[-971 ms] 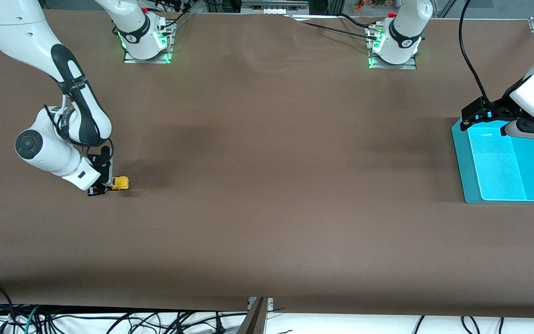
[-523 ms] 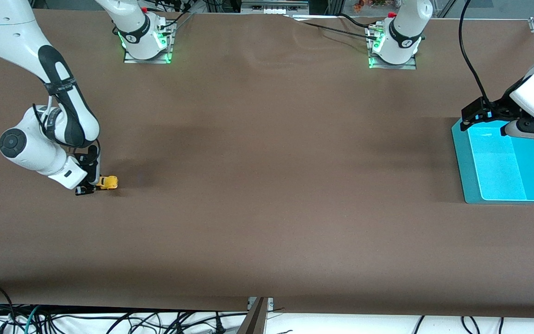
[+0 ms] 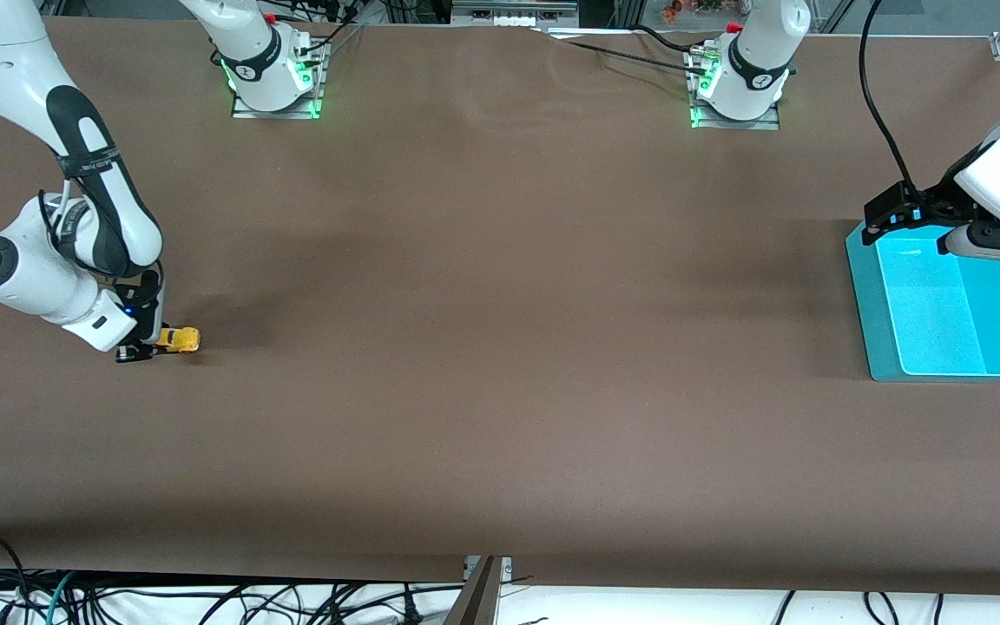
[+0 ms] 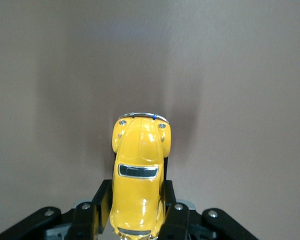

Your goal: Wind and store yellow beetle car

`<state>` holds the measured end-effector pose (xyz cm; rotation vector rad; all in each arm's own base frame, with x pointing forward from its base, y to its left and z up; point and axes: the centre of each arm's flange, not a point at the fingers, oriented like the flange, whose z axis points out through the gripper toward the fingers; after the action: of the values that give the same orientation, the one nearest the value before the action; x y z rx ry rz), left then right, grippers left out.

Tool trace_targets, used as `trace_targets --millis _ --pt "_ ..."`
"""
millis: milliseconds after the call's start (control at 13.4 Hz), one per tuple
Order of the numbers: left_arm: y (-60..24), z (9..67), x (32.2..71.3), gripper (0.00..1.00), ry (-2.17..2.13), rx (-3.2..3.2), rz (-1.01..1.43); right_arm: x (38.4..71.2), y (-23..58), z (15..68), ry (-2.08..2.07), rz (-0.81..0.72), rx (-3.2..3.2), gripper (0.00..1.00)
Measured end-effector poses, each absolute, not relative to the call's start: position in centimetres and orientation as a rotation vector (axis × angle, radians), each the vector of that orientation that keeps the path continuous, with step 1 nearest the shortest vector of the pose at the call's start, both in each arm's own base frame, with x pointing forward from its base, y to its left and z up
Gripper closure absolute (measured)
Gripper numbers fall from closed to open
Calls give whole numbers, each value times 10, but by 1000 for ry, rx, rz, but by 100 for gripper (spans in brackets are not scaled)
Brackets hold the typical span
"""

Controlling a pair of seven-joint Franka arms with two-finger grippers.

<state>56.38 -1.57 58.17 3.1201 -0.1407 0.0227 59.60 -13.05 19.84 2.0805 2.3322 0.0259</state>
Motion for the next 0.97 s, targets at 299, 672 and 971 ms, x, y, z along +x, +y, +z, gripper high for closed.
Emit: trace_targets --millis 299,672,971 --pt "-16 582 564 0 -141 3120 23 596 -150 198 2341 28 2064 55" --pt "-16 582 564 0 -141 3120 23 597 -159 199 2343 31 2055 55" --pt "-16 582 564 0 -141 3120 23 623 -146 222 2335 72 2049 18"
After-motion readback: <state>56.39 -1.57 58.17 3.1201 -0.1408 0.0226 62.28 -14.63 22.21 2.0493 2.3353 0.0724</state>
